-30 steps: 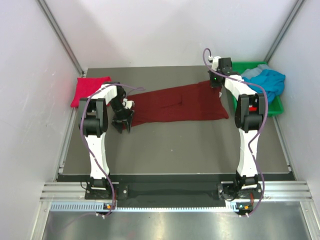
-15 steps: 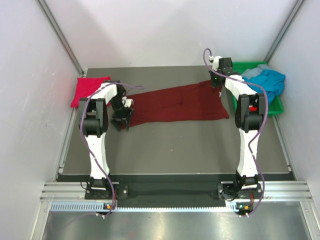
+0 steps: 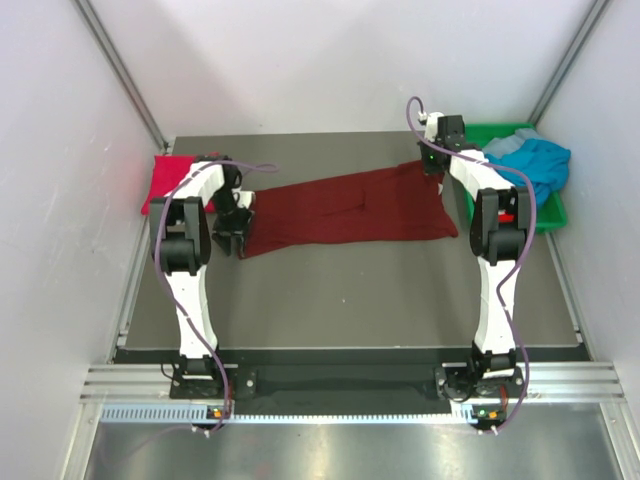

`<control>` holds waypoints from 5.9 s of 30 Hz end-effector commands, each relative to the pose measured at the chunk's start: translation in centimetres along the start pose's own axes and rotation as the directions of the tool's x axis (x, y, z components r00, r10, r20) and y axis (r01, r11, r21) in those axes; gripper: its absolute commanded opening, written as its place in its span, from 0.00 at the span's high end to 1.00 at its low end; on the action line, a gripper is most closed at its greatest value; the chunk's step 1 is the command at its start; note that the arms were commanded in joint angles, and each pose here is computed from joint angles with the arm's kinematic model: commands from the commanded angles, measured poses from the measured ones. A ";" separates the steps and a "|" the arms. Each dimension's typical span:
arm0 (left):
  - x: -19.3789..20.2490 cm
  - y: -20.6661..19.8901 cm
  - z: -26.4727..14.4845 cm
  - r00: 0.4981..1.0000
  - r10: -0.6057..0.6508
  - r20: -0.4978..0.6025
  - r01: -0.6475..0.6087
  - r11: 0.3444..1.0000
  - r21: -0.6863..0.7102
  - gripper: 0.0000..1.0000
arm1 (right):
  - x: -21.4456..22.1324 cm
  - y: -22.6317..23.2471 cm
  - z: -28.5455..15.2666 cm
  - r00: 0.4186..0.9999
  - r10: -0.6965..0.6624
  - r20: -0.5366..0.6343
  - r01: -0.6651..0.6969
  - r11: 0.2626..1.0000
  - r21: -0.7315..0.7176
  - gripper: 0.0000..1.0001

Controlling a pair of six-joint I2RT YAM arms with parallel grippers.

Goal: Fold and stack the t-shirts
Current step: Fold the tshirt

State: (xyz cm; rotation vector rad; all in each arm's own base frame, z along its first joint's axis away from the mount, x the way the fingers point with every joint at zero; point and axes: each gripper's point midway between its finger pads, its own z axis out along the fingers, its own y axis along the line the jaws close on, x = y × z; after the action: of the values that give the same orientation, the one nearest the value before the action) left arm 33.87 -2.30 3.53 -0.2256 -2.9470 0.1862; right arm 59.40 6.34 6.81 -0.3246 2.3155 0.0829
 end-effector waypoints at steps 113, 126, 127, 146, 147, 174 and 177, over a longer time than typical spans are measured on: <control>-0.2 1.2 -1.7 0.997 0.078 -0.011 -0.078 0.997 -0.015 1.00 | -4.3 -2.7 -1.9 0.992 -0.055 0.111 0.043 0.993 0.108 1.00; -1.5 0.3 -1.6 0.997 0.078 0.029 -0.079 0.996 0.040 1.00 | 2.5 -2.3 -15.8 0.976 0.216 0.011 -0.214 0.973 -0.088 0.53; -1.5 0.2 -1.5 0.997 0.078 0.029 -0.079 0.996 0.043 1.00 | 4.9 -0.7 -15.9 0.965 0.257 -0.059 -0.264 0.951 -0.162 0.53; -1.7 -0.7 -1.6 0.995 0.093 0.039 -0.094 0.995 0.038 1.00 | 11.1 3.3 -13.0 0.908 0.291 -0.301 -0.399 0.818 -0.414 0.56; -1.6 -0.6 -1.5 0.995 0.095 0.036 -0.097 0.995 0.036 1.00 | 11.1 3.3 -13.0 0.908 0.290 -0.302 -0.399 0.819 -0.413 0.56; -1.1 -0.8 -1.6 0.995 0.096 0.032 -0.097 0.994 0.040 1.00 | 13.0 0.0 -14.2 0.909 0.259 -0.326 -0.365 0.873 -0.323 0.62; -1.1 -0.9 -1.5 0.995 0.093 0.032 -0.094 0.995 0.041 1.00 | 13.8 0.4 -14.1 0.898 0.261 -0.353 -0.380 0.865 -0.328 0.63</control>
State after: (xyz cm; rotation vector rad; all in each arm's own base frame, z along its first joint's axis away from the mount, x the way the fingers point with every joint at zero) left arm 35.62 -2.89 2.72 -0.3348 -2.9396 0.2549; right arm 40.36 1.97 5.70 -0.1238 2.6503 0.7220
